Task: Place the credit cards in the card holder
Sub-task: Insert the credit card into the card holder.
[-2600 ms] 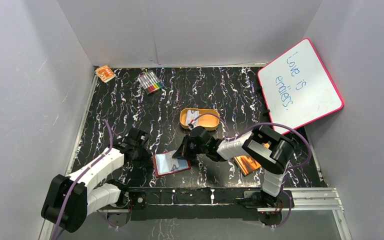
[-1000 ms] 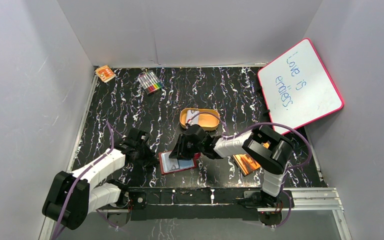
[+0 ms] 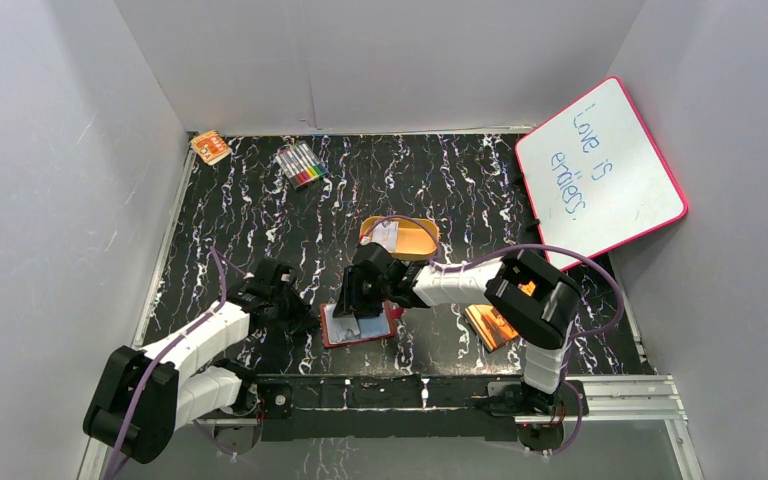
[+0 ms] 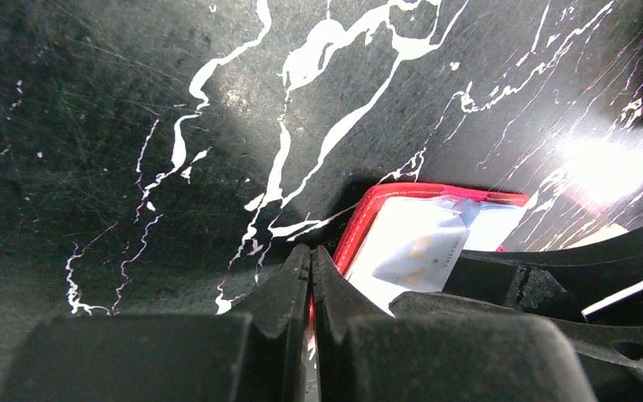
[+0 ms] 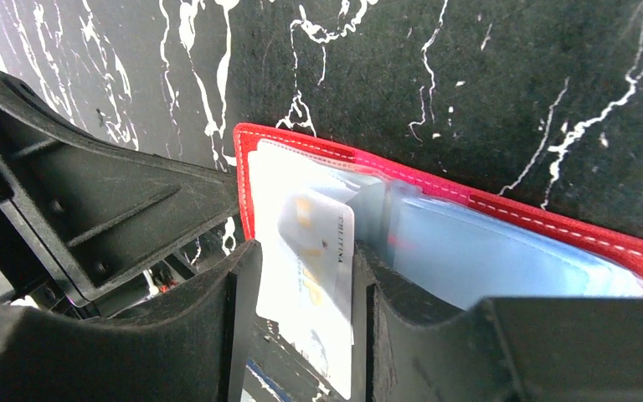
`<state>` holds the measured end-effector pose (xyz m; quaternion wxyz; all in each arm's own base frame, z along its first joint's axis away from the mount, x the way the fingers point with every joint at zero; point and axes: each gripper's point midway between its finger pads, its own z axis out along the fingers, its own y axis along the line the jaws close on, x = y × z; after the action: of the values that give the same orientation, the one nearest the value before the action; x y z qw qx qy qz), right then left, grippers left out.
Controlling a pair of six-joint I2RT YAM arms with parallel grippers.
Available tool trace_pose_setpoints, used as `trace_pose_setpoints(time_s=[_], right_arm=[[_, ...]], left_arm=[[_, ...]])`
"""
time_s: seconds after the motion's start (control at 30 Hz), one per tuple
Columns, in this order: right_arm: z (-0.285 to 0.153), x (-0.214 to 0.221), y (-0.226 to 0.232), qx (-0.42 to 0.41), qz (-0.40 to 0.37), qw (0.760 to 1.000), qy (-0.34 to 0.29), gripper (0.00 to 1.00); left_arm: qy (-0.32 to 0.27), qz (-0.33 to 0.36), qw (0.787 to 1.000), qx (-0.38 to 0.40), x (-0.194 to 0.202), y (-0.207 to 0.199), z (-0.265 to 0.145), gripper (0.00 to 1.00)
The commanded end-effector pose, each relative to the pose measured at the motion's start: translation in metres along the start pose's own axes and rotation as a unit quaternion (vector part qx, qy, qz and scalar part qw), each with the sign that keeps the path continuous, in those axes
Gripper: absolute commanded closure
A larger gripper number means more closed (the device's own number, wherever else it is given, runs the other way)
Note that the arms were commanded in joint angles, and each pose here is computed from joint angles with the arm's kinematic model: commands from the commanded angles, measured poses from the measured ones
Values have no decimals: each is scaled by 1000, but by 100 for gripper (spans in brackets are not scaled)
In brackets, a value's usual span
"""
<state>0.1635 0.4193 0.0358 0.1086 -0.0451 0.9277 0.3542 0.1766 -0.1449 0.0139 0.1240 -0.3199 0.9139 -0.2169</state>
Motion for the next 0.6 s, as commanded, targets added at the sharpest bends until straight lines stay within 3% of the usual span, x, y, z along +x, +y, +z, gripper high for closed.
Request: trace_pose_setpoints(time_s=[0.0,0.57], right_arm=[[-10,4,-34,83,-18,996,1,48],[-26,-15,-34,127,-49,990,-31,32]], left_arm=[[14,-2,998,-57,12,33,3,100],[14,-3,998,-54,12,31,3,100]])
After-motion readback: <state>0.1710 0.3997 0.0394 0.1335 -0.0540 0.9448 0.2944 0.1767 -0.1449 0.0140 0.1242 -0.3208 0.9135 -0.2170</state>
